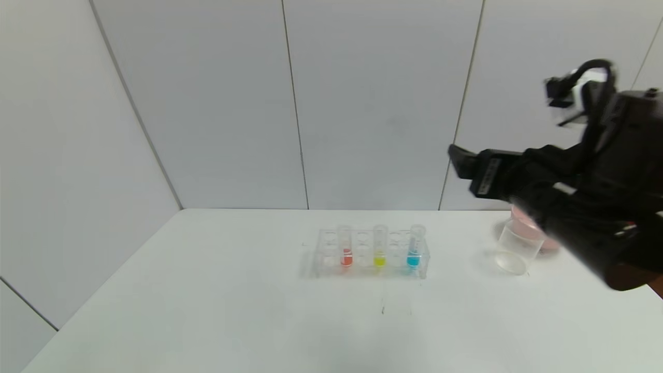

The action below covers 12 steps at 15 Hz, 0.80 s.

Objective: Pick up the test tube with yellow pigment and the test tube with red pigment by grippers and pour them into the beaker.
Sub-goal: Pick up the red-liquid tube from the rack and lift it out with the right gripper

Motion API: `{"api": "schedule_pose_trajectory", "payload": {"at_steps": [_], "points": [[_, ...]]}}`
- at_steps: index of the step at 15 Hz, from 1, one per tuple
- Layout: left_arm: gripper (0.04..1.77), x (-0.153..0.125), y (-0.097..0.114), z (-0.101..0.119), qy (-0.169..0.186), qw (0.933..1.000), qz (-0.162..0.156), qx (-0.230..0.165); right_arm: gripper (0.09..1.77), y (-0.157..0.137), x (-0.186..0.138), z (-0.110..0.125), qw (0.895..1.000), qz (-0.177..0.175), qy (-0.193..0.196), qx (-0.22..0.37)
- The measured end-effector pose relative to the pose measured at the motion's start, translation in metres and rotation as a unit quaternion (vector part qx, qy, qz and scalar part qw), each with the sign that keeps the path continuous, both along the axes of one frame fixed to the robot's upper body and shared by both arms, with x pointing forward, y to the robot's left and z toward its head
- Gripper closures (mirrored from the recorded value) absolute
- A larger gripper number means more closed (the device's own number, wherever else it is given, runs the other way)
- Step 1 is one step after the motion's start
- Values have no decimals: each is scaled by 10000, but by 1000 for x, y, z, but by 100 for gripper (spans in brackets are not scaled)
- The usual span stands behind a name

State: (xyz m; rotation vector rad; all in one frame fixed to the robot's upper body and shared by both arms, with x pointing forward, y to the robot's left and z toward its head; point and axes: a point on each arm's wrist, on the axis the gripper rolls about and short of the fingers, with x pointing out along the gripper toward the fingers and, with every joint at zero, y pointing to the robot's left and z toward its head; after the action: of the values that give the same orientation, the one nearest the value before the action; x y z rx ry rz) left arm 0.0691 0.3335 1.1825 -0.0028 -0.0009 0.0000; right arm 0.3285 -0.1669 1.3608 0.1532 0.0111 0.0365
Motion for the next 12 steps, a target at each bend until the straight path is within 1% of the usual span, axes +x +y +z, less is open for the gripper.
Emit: {"api": "schedule_pose_trajectory", "payload": {"at_steps": [3,6,9,12], "points": [[5,0,0,0,0,10000,0,0,15,76,3,-29,9997,-19,-157,184],[5,0,0,0,0,10000,0,0,15,131,5,-57,9996,31,-171,242],[5,0,0,0,0,10000,0,0,15,166,13,-88,9998,160,-64,118],[5,0,0,0,0,10000,0,2,15,189,27,-117,9998,181,33,14]]}}
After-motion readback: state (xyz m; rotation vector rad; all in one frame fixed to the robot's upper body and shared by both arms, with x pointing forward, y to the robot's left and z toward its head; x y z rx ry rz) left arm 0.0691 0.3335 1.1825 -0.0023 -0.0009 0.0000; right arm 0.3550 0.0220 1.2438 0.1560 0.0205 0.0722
